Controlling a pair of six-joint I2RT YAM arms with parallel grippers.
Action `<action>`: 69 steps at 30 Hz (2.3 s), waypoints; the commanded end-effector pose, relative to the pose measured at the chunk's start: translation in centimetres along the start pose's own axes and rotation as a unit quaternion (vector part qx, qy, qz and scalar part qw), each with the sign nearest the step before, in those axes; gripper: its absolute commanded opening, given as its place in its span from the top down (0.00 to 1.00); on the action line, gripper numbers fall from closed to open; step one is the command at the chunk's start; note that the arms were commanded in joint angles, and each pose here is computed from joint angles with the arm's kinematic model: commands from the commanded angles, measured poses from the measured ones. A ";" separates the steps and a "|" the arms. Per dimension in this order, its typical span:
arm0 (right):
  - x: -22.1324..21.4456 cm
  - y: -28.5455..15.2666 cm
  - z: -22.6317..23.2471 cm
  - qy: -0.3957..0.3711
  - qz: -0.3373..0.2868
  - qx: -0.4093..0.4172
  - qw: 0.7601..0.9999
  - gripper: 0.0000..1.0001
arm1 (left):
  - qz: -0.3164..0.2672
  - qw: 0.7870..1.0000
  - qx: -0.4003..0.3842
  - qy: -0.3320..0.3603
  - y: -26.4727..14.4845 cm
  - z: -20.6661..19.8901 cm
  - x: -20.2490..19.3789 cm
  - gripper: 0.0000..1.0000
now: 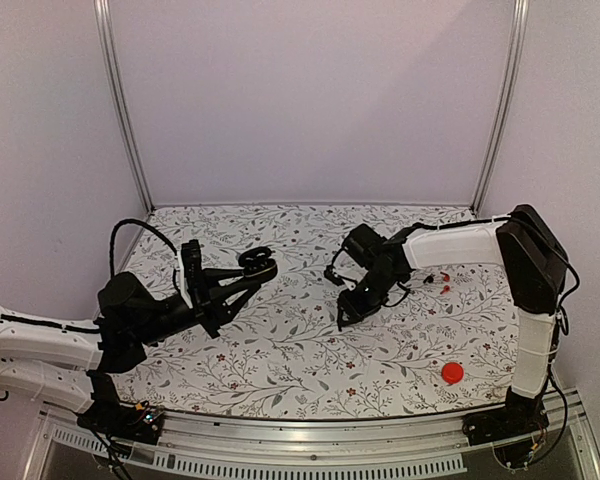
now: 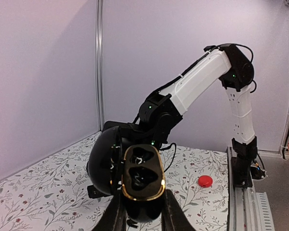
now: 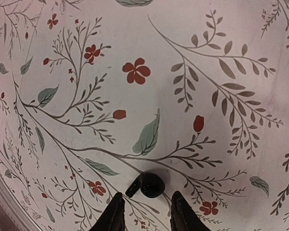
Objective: Insert the wireless bluetooth earbuds into the charging case
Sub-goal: Move the left earbud to the center of the board, then rotate the left earbud at the center of the board.
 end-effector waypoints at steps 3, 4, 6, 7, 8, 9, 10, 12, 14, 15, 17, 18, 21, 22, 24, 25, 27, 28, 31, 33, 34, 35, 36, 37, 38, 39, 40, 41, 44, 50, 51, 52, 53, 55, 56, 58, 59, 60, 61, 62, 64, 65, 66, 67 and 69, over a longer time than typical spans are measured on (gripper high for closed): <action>0.4 1.1 0.1 -0.010 0.017 0.004 1.000 0.68 | -0.016 1.000 0.013 0.006 -0.4 0.7 0.6 0.82; 0.5 1.2 0.2 -0.011 0.017 0.005 1.000 0.68 | -0.016 1.000 0.012 0.007 -0.4 0.6 0.6 0.82; 0.7 1.4 0.4 -0.015 0.021 0.011 1.000 0.68 | -0.017 1.000 0.013 0.007 -0.4 0.7 0.6 0.83; 0.7 1.5 0.6 -0.018 0.023 0.014 0.999 0.68 | -0.017 1.000 0.013 0.008 -0.4 0.7 0.7 0.83; 0.7 1.5 0.8 -0.022 0.025 0.019 0.999 0.68 | -0.017 1.000 0.013 0.008 -0.5 0.7 0.7 0.83; 0.7 1.6 1.0 -0.027 0.027 0.022 0.999 0.68 | -0.018 1.000 0.014 0.008 -0.5 0.7 0.8 0.83; 0.6 1.5 1.3 -0.032 0.028 0.023 0.999 0.69 | -0.017 1.000 0.014 0.009 -0.5 0.8 0.7 0.82; 0.4 1.8 1.6 -0.043 0.033 0.021 0.998 0.70 | -0.017 1.000 0.014 0.010 -0.5 0.8 0.8 0.82; 0.0 2.0 2.1 -0.053 0.042 0.023 0.997 0.71 | -0.016 1.000 0.014 0.009 -0.4 0.8 0.7 0.82; -0.3 2.1 2.4 -0.057 0.045 0.024 0.997 0.70 | -0.017 1.000 0.013 0.009 -0.4 0.8 0.8 0.82; -0.7 2.0 3.0 -0.074 0.050 0.029 0.996 0.70 | -0.016 1.000 0.013 0.009 -0.4 0.8 0.7 0.82; -0.9 1.9 3.2 -0.083 0.053 0.032 0.995 0.71 | -0.017 1.000 0.013 0.008 -0.4 0.8 0.8 0.82; -1.2 1.3 3.9 -0.101 0.052 0.040 0.993 0.69 | -0.016 1.000 0.012 0.008 -0.3 0.8 0.7 0.82; -1.4 1.0 4.3 -0.107 0.051 0.049 0.992 0.69 | -0.016 1.000 0.012 0.008 -0.3 0.8 0.7 0.82; -1.4 0.3 5.2 -0.123 0.044 0.064 0.989 0.68 | -0.015 1.000 0.012 0.009 -0.3 0.8 0.7 0.82; -1.4 0.2 5.6 -0.130 0.043 0.071 0.988 0.68 | -0.015 1.000 0.012 0.008 -0.3 0.8 0.6 0.82; -1.5 0.0 6.1 -0.139 0.043 0.077 0.986 0.69 | -0.016 1.000 0.011 0.008 -0.2 0.8 0.7 0.82; -1.6 0.0 6.3 -0.141 0.046 0.080 0.986 0.69 | -0.016 1.000 0.011 0.008 -0.2 0.8 0.6 0.82; -1.9 0.1 6.3 -0.143 0.051 0.082 0.985 0.70 | -0.017 1.000 0.010 0.009 -0.1 0.8 0.7 0.82; -2.0 0.0 6.0 -0.143 0.047 0.073 0.986 0.70 | -0.017 1.000 0.010 0.009 -0.1 0.8 0.7 0.82; -2.0 -0.3 5.9 -0.143 0.043 0.069 0.986 0.70 | -0.017 1.000 0.010 0.010 -0.2 0.8 0.7 0.83; -2.0 -0.4 5.6 -0.143 0.039 0.060 0.987 0.71 | -0.017 1.000 0.011 0.010 -0.2 0.8 0.7 0.82; -2.0 -0.5 5.2 -0.142 0.035 0.050 0.988 0.72 | -0.017 1.000 0.010 0.009 -0.2 0.8 0.7 0.82; -2.0 -0.5 5.0 -0.140 0.033 0.043 0.989 0.73 | -0.017 1.000 0.011 0.009 -0.2 0.8 0.7 0.82; -2.1 -0.5 4.7 -0.138 0.032 0.039 0.989 0.74 | -0.018 1.000 0.011 0.008 -0.3 0.8 0.7 0.82; -2.1 -0.4 4.5 -0.139 0.030 0.035 0.989 0.74 | -0.017 1.000 0.011 0.008 -0.3 0.8 0.7 0.82; -2.0 -0.3 4.2 -0.138 0.030 0.029 0.990 0.74 | -0.016 1.000 0.012 0.008 -0.3 0.8 0.6 0.82; -1.9 -0.1 4.1 -0.132 0.030 0.028 0.990 0.74 | -0.016 1.000 0.010 0.007 -0.3 0.8 0.6 0.82; -1.4 0.2 4.1 -0.119 0.032 0.036 0.992 0.74 | -0.017 1.000 0.010 0.008 -0.3 0.8 0.7 0.83; -1.4 0.4 5.0 -0.105 0.047 0.048 0.992 0.74 | -0.017 1.000 0.012 0.008 -0.3 0.9 0.7 0.82; -1.5 0.4 5.1 -0.104 0.050 0.050 0.992 0.74 | -0.017 1.000 0.012 0.009 -0.3 0.9 0.7 0.83; -1.6 0.7 5.0 -0.103 0.057 0.050 0.992 0.74 | -0.017 1.000 0.012 0.009 -0.3 0.9 0.7 0.82; -1.7 0.8 5.1 -0.102 0.060 0.053 0.992 0.74 | -0.017 1.000 0.012 0.009 -0.3 0.9 0.7 0.82; -2.1 0.9 5.2 -0.098 0.068 0.059 0.991 0.74 | -0.017 1.000 0.012 0.009 -0.3 0.9 0.6 0.83; -2.3 1.0 5.2 -0.099 0.069 0.060 0.991 0.74 | -0.017 1.000 0.012 0.009 -0.3 0.9 0.6 0.82; -2.7 1.2 5.0 -0.098 0.072 0.059 0.991 0.74 | -0.017 1.000 0.011 0.009 -0.3 0.9 0.7 0.82; -2.8 1.2 4.9 -0.097 0.072 0.058 0.991 0.74 | -0.018 1.000 0.012 0.009 -0.3 0.9 0.7 0.82; -3.1 1.2 4.8 -0.095 0.074 0.057 0.991 0.74 | -0.017 1.000 0.012 0.009 -0.3 0.9 0.6 0.82; -3.3 1.3 4.7 -0.093 0.076 0.057 0.991 0.75 | -0.017 1.000 0.011 0.009 -0.3 0.9 0.6 0.82; -3.4 1.2 4.6 -0.093 0.075 0.057 0.991 0.75 | -0.016 1.000 0.012 0.009 -0.3 0.9 0.6 0.82; -3.7 1.3 4.3 -0.092 0.076 0.051 0.992 0.76 | -0.016 1.000 0.012 0.009 -0.4 0.9 0.5 0.82; -3.8 1.3 4.1 -0.092 0.077 0.048 0.992 0.77 | -0.016 1.000 0.012 0.009 -0.4 0.9 0.6 0.82; -3.9 1.4 4.0 -0.091 0.078 0.045 0.992 0.79 | -0.016 1.000 0.013 0.009 -0.4 0.9 0.6 0.82; -3.9 1.4 3.9 -0.091 0.079 0.043 0.992 0.80 | -0.016 1.000 0.013 0.009 -0.4 1.0 0.6 0.82; -3.9 1.6 3.7 -0.092 0.078 0.039 0.992 0.81 | -0.017 1.000 0.014 0.009 -0.4 1.0 0.7 0.82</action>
Point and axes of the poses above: each gripper's point midway between its finger pads, its own y axis out along the fingers, its own z axis along the line the jaws close on, x = y × z, the point moved 2 cm from there along -y, back along the fingers, and after that the axes turned 15 degrees about y, right-handed, at the moved point
